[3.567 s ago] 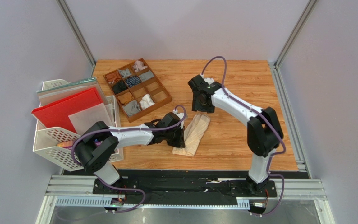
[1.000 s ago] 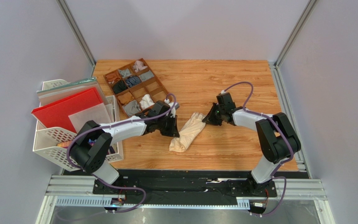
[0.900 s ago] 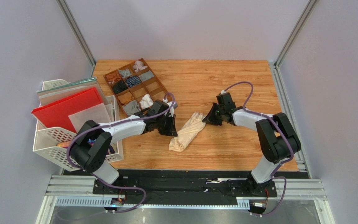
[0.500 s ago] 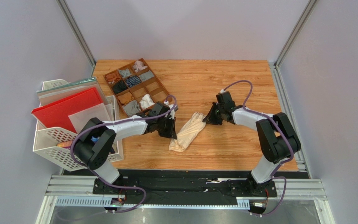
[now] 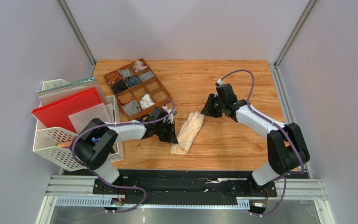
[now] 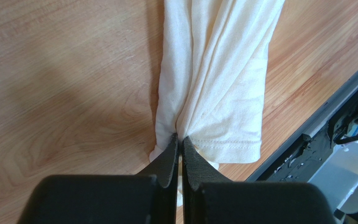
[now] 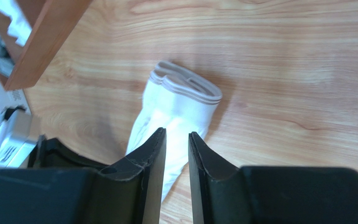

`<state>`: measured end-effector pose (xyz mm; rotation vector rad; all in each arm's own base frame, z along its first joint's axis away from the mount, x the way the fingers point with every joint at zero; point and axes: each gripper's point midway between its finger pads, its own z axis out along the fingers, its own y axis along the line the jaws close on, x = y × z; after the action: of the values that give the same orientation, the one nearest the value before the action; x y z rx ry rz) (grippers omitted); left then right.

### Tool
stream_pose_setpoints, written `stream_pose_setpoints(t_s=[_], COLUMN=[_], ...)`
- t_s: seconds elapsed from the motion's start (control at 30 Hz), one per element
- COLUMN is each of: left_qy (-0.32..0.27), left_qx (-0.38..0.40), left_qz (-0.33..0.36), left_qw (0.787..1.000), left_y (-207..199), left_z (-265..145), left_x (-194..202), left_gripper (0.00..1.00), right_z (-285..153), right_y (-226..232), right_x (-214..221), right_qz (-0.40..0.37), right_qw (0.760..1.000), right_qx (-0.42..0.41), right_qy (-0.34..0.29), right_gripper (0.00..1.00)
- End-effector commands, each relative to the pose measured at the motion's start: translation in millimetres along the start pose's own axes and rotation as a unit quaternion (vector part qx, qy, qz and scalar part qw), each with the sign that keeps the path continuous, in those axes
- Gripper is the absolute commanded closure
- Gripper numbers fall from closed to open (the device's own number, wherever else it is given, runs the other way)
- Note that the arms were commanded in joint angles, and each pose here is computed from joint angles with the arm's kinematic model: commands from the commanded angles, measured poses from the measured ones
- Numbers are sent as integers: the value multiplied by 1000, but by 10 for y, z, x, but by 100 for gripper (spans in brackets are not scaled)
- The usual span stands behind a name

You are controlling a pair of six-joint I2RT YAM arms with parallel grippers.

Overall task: Roll the underwear
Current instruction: Adjust the underwear at the center of the board.

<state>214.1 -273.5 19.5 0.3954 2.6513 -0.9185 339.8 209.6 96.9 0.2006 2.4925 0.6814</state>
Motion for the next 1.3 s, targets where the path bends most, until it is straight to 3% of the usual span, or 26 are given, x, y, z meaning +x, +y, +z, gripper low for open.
stream_pose_setpoints(t_s=[0.0, 0.6, 0.83, 1.13, 1.23, 1.27], left_qy=[21, 24, 21, 24, 25, 25], left_qx=[-9, -5, -3, -6, -5, -4], left_qz=[-23, -24, -23, -23, -25, -24], left_qw=[999, 999, 1000, 999, 999, 999], left_y=[65, 32, 20, 49, 48, 45], left_z=[49, 57, 45, 69, 76, 77], left_x=[228, 293, 280, 312, 323, 334], left_gripper=[100, 100, 100, 100, 100, 100], right_z=[-58, 547, 685, 824, 842, 832], right_y=[284, 236, 146, 60, 65, 71], right_x=[29, 57, 111, 251, 262, 250], right_qz=[-45, -81, -102, -126, -126, -126], right_qw=[999, 995, 989, 981, 981, 982], right_qx=[-25, 58, 100, 126, 126, 126], right_qy=[-5, 26, 41, 72, 73, 70], right_gripper=[77, 62, 61, 74, 98, 100])
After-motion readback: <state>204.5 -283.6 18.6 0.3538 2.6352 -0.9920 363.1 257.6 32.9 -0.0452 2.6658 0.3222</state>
